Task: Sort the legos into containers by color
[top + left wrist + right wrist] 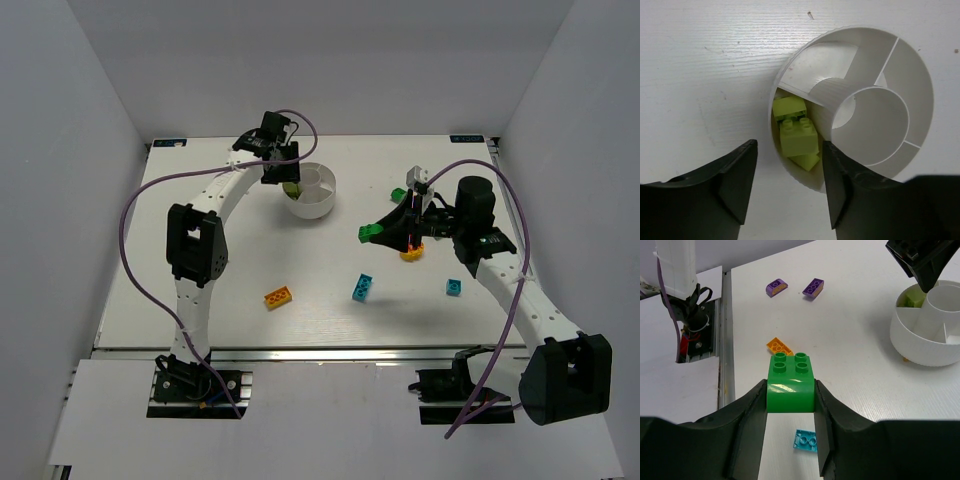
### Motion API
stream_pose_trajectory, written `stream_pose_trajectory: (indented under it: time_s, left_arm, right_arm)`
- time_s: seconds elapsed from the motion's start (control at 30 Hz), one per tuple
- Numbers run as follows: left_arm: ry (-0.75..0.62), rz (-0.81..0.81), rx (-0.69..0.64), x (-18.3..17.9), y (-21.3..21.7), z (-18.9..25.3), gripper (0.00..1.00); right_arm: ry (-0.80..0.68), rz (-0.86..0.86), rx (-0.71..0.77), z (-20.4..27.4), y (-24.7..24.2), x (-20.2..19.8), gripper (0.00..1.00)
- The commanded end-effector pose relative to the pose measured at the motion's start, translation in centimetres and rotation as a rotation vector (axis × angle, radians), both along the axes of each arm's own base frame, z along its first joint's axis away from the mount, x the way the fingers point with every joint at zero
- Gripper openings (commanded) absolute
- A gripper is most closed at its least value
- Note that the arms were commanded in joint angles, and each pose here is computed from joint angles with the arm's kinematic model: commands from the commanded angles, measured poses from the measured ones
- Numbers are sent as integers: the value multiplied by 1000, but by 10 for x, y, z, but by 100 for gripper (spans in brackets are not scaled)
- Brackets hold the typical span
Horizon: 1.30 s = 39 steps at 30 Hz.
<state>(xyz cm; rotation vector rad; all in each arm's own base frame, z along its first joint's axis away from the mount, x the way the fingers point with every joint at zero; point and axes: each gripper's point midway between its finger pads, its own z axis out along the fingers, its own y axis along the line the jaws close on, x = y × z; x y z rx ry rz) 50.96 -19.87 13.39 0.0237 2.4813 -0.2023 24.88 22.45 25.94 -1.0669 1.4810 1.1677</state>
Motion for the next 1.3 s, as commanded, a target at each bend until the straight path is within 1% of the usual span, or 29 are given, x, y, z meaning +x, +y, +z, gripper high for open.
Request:
stream_pose_trajectory:
  time_s: [0.0,0.1,0.23,0.27,0.3,0.33,0.37,0.4,0.43,0.47,0.5,0.53,0.57,0.6,0.67,0.7,0.73,0.8,0.83,0.9,0.93,0.97,1.0,1.03,1.1,1.13,1.2,1.23,1.27]
  left_arm:
    - [-74,3,-25,7,0,36,66]
    - [-108,1,-35,10,-1,50,69]
    - [-191,7,-59,8,1,89,69]
    - [-205,5,-64,7,2,94,61]
    - [-219,-3,-76,4,1,100,49]
    - [-258,-17,-101,-5,2,122,33]
    - [-255,-57,-130,-15,-8,116,16]
    - [-256,-125,-164,-28,-20,117,0]
    - [-270,-177,-205,-38,-27,122,0]
    - [-267,-301,-324,-67,-46,126,1]
    - [-255,-362,-391,-82,-56,126,9]
    - [-239,-413,-454,-98,-64,127,22]
    - [-285,-464,-515,-110,-70,144,38]
    - [-176,-527,-608,-140,-83,124,58]
    - [-163,-588,-707,-156,-92,125,70]
    - [-68,-596,-778,-178,-97,111,71]
    - [-87,-618,-816,-181,-101,114,73]
    - [1,-633,-901,-203,-110,102,74]
    - [-19,-647,-929,-203,-113,104,76]
    - [56,-656,-984,-219,-121,96,78]
    - [29,-675,-1005,-217,-123,99,78]
    - [48,-677,-1027,-222,-127,100,79]
    - [57,-681,-1043,-223,-128,98,79]
    - [38,-718,-1065,-228,-132,101,79]
    - [64,-731,-1119,-235,-137,106,79]
    - [32,-767,-1143,-237,-138,108,79]
    - [61,-771,-1201,-245,-140,114,79]
    - [28,-797,-1225,-245,-141,118,79]
    - [72,-792,-1253,-251,-143,118,80]
  right_arm:
    - [-47,14,14,6,0,-1,0]
    - [-45,23,16,6,0,-1,0]
    - [-36,38,15,3,1,-3,0]
    - [-42,44,13,1,1,-4,0]
    - [-77,52,6,0,0,-3,0]
    - [-86,57,-4,-3,0,-5,0]
    - [-115,62,-13,-5,-1,-6,0]
    - [-201,65,-30,-6,-2,-5,0]
    - [-240,64,-43,-8,-2,-5,0]
    - [-266,65,-60,-13,-4,-6,0]
    - [-283,48,-88,-18,-6,-4,0]
    - [-350,51,-113,-21,-6,-1,0]
    - [-358,48,-132,-26,-7,0,0]
    - [-374,35,-157,-33,-8,3,0]
    - [-432,54,-172,-38,-7,3,0]
    - [-439,70,-167,-42,-5,0,0]
    - [-452,91,-162,-43,-2,-3,0]
    - [-468,131,-131,-44,3,-11,0]
    - [-469,143,-122,-45,4,-13,0]
    - [-475,167,-85,-42,9,-17,0]
    - [-464,170,-73,-41,11,-17,0]
    - [-432,166,-62,-41,12,-19,0]
    - [-442,167,-45,-37,14,-17,0]
    - [-425,163,-40,-40,14,-18,0]
    - [-366,160,-23,-42,16,-20,0]
    - [-381,155,-12,-41,17,-19,0]
    - [-356,136,-1,-39,17,-18,0]
    - [-371,126,5,-37,17,-15,0]
    - [-368,114,3,-39,17,-14,0]
